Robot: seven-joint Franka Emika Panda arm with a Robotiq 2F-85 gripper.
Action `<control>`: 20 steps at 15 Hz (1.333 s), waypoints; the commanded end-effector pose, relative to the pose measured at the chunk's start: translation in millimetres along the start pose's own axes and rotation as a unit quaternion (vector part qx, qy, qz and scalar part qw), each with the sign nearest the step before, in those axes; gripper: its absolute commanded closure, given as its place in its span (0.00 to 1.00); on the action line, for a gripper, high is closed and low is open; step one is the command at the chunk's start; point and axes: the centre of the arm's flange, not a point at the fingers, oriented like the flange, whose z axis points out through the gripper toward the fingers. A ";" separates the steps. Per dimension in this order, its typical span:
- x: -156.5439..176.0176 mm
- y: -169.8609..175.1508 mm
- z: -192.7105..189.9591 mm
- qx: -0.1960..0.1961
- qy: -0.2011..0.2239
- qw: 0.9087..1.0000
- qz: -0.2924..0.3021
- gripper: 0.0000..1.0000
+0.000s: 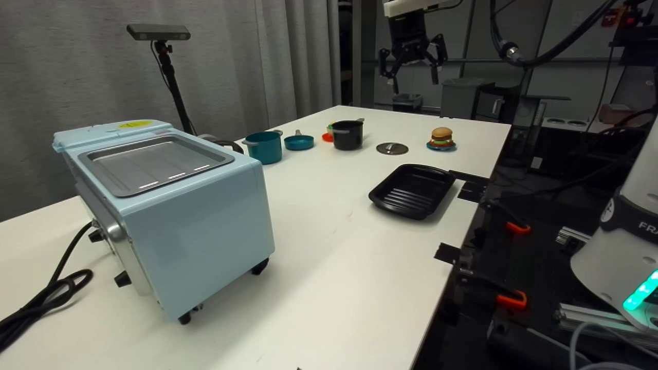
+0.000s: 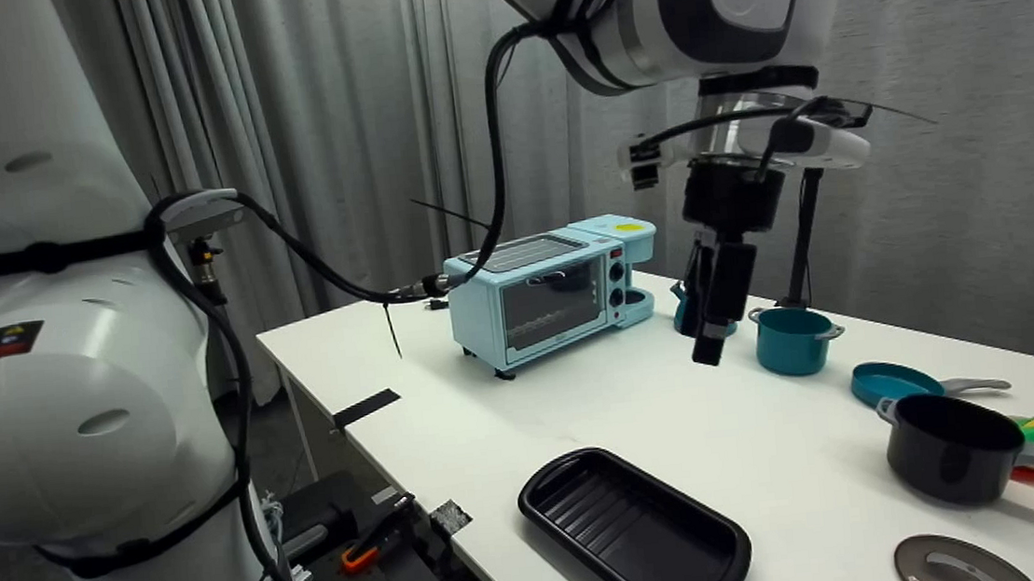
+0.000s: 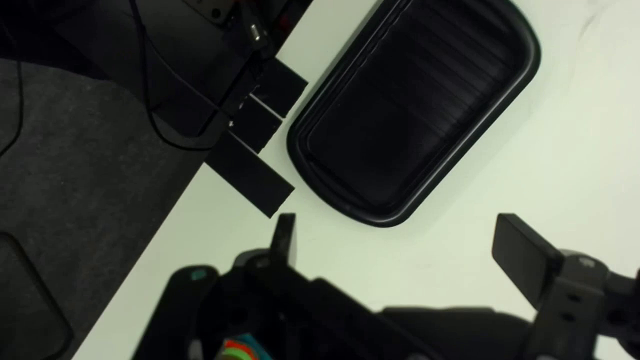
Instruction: Put the lid on the black pot
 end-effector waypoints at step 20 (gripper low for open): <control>71.9 -18.0 -9.4 0.108 0.087 0.987 0.080 0.00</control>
